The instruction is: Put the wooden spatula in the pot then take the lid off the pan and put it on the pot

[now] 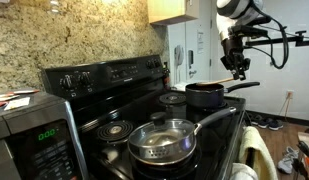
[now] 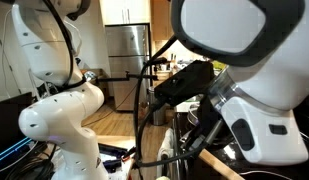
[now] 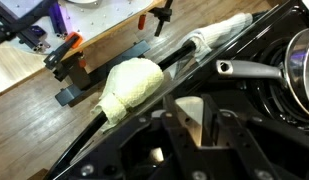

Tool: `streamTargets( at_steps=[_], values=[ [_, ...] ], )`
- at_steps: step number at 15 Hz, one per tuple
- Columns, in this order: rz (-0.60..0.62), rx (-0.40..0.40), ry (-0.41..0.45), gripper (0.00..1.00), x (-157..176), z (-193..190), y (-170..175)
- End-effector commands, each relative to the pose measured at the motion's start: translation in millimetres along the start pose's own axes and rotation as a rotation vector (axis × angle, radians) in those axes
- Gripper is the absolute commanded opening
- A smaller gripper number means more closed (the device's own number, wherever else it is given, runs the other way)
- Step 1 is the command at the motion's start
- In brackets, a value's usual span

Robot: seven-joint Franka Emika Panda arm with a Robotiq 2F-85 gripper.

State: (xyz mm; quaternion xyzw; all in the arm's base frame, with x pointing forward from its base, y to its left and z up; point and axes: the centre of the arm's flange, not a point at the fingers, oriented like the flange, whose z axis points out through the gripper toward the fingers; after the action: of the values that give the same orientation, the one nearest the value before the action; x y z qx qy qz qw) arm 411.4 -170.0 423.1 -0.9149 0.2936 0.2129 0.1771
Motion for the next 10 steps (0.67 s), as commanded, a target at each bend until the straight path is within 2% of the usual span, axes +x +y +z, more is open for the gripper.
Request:
streamTargets(
  at_steps=[1, 6, 10],
  values=[
    [0.015, -0.097, -0.027, 0.07, 9, -15, -15],
    [0.018, -0.167, -0.156, 0.08, 20, -11, -16],
    [0.040, -0.188, -0.222, 0.08, 31, -5, -15]
  ],
)
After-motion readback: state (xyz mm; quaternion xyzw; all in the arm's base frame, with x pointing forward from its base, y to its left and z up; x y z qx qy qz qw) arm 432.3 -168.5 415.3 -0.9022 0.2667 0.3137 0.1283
